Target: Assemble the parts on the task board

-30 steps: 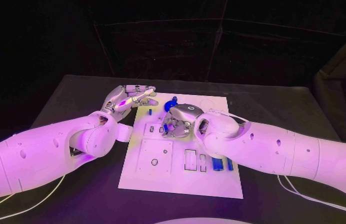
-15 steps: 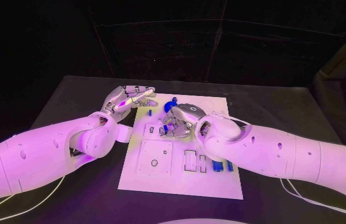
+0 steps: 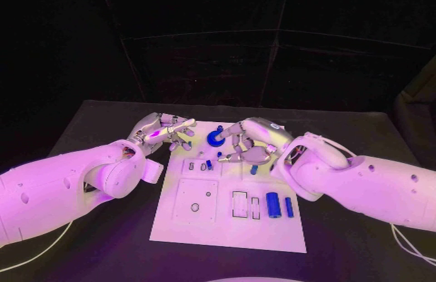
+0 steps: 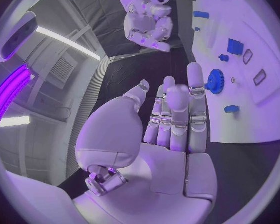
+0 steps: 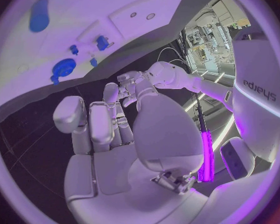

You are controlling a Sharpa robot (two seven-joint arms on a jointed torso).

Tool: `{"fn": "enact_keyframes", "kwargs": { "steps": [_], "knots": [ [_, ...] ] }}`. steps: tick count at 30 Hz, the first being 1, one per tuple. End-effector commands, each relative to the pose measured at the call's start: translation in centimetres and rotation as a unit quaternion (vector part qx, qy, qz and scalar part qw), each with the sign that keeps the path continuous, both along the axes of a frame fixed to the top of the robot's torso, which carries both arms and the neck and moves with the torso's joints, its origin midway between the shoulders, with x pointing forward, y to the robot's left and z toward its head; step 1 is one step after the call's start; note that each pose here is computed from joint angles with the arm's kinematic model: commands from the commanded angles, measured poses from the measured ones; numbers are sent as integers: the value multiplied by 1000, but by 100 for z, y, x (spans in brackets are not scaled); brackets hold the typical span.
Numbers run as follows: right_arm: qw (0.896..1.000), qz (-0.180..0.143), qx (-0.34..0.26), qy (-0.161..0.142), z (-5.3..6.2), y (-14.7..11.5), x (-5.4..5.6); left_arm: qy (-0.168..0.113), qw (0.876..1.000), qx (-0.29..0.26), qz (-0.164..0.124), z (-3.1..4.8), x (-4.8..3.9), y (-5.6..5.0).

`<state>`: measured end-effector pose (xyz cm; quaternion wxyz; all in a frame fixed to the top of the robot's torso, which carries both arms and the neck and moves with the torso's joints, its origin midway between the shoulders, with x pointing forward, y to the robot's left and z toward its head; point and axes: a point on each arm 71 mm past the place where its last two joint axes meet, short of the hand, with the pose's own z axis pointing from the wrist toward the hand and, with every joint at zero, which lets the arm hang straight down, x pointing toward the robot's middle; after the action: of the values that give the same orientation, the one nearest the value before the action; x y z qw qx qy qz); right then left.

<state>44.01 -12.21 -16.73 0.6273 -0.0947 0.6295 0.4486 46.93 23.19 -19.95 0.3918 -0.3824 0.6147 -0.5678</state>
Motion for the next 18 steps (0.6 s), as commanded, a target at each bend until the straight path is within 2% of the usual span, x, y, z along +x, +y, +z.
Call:
{"fn": "enact_keyframes", "kwargs": {
  "steps": [1,4,8,10,14,18],
  "knots": [
    [996,9,58,61,150,-195,45,57,986,146,-59,-56,-7,-49],
    [994,-24,70,83,237,-449,137,77,963,233,-107,-17,31,-70],
    [989,-73,83,103,293,-762,270,65,919,353,-164,79,122,-98],
    [986,-95,85,109,302,-869,312,60,903,386,-178,131,173,-123],
    [981,-131,85,119,305,-1022,387,50,874,442,-197,187,276,-207],
    [977,-149,83,124,298,-1084,426,46,855,474,-207,170,352,-303]
  ]
}}
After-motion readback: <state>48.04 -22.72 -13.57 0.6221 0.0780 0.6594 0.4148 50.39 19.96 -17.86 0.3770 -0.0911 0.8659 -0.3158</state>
